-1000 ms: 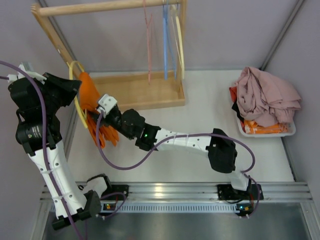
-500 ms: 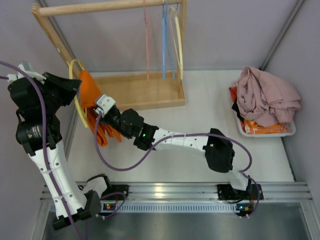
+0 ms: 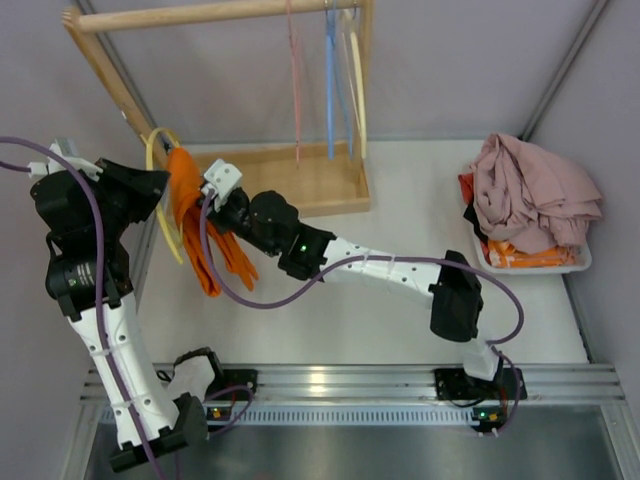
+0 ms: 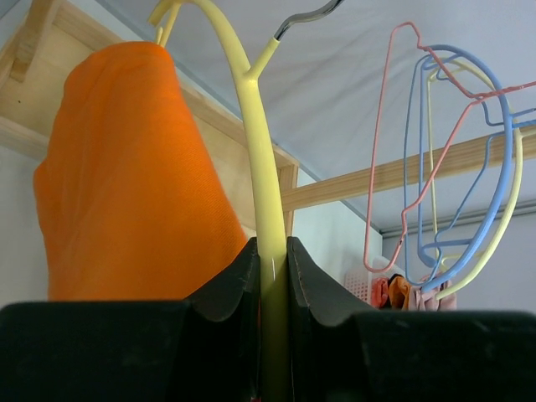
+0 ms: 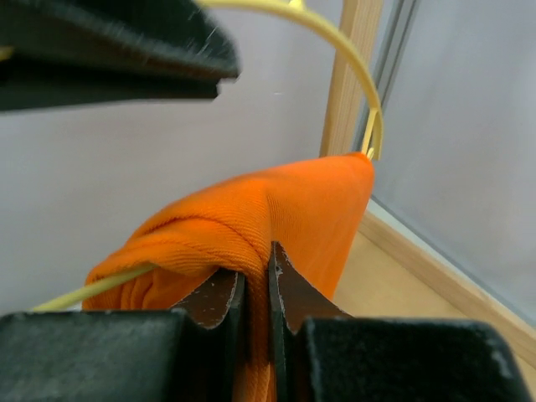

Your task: Remove the trousers from the hanger

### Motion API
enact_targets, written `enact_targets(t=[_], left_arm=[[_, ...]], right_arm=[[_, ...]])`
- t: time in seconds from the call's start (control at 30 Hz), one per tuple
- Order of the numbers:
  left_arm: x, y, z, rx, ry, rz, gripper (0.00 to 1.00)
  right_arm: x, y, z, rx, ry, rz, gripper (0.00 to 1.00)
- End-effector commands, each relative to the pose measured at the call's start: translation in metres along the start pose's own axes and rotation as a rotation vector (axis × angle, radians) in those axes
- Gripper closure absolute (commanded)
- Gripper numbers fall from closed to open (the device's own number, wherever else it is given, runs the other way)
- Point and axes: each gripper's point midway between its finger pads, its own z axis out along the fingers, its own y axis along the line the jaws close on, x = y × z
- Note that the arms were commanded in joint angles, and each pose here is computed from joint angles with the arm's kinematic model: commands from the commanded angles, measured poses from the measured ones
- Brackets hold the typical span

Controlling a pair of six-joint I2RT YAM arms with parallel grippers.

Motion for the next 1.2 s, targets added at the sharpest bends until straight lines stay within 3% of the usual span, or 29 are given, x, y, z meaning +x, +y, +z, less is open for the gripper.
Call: enact_targets(t=[0.0,0.57,0.97,1.17], left_arm=[[-0.019,-0.021,-0.006,0.112,-0.106,0.094,1.0],[0.033,0.049,0.017,-0.03,0.003,0.047,1.0],[0.073,0.095,0.024,-0.118,0.073,0.021,1.0],[0.082,0.106,0.03,-0.141,0.105,0.008,1.0]], right_arm=[[-0.171,-0.056,-0.032,0.086,-0.356,0.106,1.0],[-0.287,-0.076,-0.093,0.07,-0.535,0.198,1.0],[-0.345,-0.095,-0.142,0.103,-0.645,0.18,1.0],[-0.355,-0.098,-0.176,0.078,-0.637,0.161,1.0]])
